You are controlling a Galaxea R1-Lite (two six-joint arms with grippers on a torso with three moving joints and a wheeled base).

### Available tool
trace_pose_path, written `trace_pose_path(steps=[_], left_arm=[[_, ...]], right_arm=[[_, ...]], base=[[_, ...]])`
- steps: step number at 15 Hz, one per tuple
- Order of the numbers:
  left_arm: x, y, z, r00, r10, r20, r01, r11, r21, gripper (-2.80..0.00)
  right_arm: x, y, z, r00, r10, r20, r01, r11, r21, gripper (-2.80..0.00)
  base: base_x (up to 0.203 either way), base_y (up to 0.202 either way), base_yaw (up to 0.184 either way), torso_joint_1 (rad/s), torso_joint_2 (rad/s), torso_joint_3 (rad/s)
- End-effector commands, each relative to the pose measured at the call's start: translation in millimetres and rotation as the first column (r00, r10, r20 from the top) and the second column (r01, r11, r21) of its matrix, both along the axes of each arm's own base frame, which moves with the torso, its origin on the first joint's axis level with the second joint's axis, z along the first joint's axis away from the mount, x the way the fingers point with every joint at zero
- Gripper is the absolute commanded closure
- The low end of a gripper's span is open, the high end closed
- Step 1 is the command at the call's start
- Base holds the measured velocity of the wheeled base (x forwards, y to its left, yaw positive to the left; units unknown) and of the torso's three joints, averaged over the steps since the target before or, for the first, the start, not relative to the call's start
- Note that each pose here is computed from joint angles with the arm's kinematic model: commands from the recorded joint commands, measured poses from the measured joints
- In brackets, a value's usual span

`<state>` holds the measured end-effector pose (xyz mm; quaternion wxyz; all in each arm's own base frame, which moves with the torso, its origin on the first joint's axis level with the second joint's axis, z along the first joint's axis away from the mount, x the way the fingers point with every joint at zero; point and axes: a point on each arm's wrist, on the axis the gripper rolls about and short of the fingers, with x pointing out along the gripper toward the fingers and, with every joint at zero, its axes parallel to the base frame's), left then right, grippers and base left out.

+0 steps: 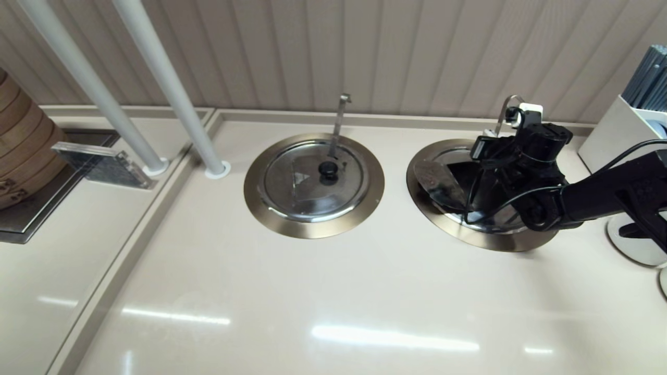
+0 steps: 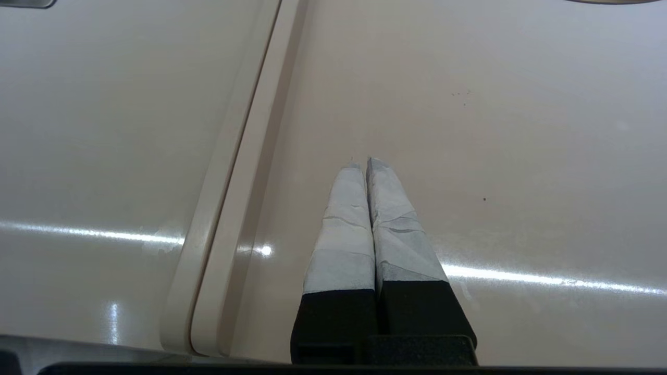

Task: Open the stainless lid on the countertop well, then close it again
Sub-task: Stir with a spoon

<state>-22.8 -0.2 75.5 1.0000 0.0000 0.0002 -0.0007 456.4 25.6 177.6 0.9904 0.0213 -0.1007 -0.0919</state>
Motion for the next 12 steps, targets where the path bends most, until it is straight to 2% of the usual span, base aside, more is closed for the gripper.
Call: trace_pose_path(steps=[1,4,7,12], left_arm=[[0.1,0.0,0.0,1.000,0.000,-0.001,0.000,1.000,0.000,0.00],[0.1,0.0,0.0,1.000,0.000,-0.001,0.000,1.000,0.000,0.00],[0.1,0.0,0.0,1.000,0.000,-0.001,0.000,1.000,0.000,0.00],[0.1,0.0,0.0,1.000,0.000,-0.001,0.000,1.000,0.000,0.00]], right_arm=[[-17.1,1.5,21.1,0.999,0.005,0.034,-0.005,1.000,0.001,0.00],[-58.1,7.1,54.5,0.997,0.045,0.068,-0.045,0.999,-0.002,0.00],[-87.7,18.8,73.1,0.991,0.093,0.093,-0.093,0.996,-0.010,0.00],[-105.0,20.9,78.4,0.988,0.125,0.091,-0.125,0.992,-0.014,0.00]], base=[[0.000,0.000,0.000,0.000,0.00,0.000],[0.000,0.000,0.000,0.000,0.00,0.000],[0.000,0.000,0.000,0.000,0.00,0.000],[0.000,0.000,0.000,0.000,0.00,0.000]])
